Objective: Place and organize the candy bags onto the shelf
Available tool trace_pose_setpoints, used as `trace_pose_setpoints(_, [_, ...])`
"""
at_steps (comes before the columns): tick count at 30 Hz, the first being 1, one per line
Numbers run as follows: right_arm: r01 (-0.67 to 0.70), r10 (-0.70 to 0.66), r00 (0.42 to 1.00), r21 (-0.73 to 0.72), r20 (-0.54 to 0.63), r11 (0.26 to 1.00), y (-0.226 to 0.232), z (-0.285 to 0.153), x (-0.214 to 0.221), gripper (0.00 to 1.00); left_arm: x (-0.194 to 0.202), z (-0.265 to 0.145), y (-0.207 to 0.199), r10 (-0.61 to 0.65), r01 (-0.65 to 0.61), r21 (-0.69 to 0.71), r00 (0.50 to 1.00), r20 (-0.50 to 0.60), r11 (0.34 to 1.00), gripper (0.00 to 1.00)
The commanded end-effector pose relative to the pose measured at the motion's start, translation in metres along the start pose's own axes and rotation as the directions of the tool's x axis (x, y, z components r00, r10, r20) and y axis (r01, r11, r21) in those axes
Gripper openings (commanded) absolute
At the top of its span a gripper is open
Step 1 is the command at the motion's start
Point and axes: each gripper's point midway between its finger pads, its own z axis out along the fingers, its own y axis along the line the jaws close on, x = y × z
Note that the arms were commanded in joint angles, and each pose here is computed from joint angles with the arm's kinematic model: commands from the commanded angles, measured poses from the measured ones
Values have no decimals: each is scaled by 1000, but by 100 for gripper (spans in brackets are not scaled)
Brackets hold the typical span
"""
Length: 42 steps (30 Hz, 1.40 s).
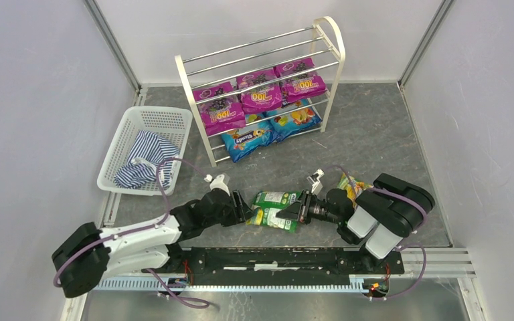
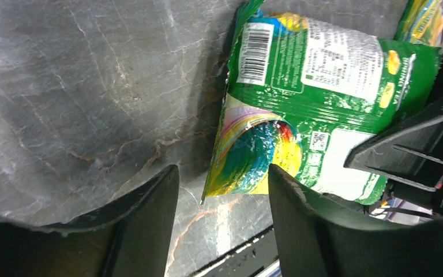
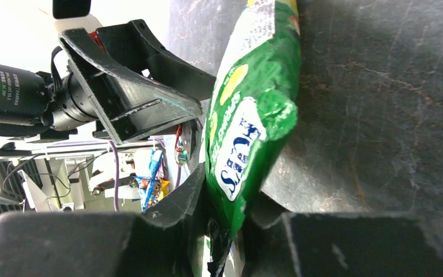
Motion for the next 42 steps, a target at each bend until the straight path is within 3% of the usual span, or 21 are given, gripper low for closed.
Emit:
trace_pose_setpoints(1, [70,-68,998,-94,19,993,24,-7,-1,21,-26,-23,-21,53,-53,9,997,61,999,69])
trace_pose_setpoints(9, [156,-154,988,-108,21,982,34,-17,1,14,-85,-86,-54,137,-140,-5,963,231,990,81])
trace_pose_setpoints(12, [241,-240,970,-41,19,970,28,-18,-3,12,-104,-111,-63,164,-166,-16,943,290,986,84])
trace_pose_setpoints(15, [356,-359,933,58,42,933,30,-22,-20,11,-122,-136,-72,186,-193,-17,918,351,981,86])
trace_pose_setpoints(18, [490,-506,857,153,96,858,52,-33,-48,10,-140,-162,-83,205,-221,-10,886,415,975,89])
trace_pose_setpoints(25, [641,-718,662,334,216,691,141,-80,-112,10,-168,-209,-95,249,-291,-8,806,537,957,99])
trace_pose_setpoints(28, [663,-757,590,366,281,653,193,-95,-138,11,-177,-225,-93,269,-308,-32,772,576,951,100])
trace_pose_setpoints(36, [687,-765,423,379,486,621,335,-121,-200,12,-194,-259,-76,307,-301,-123,704,640,946,100])
trace_pose_setpoints(42, [654,-732,349,408,585,637,401,-112,-250,12,-198,-264,-52,358,-279,-226,670,650,933,100])
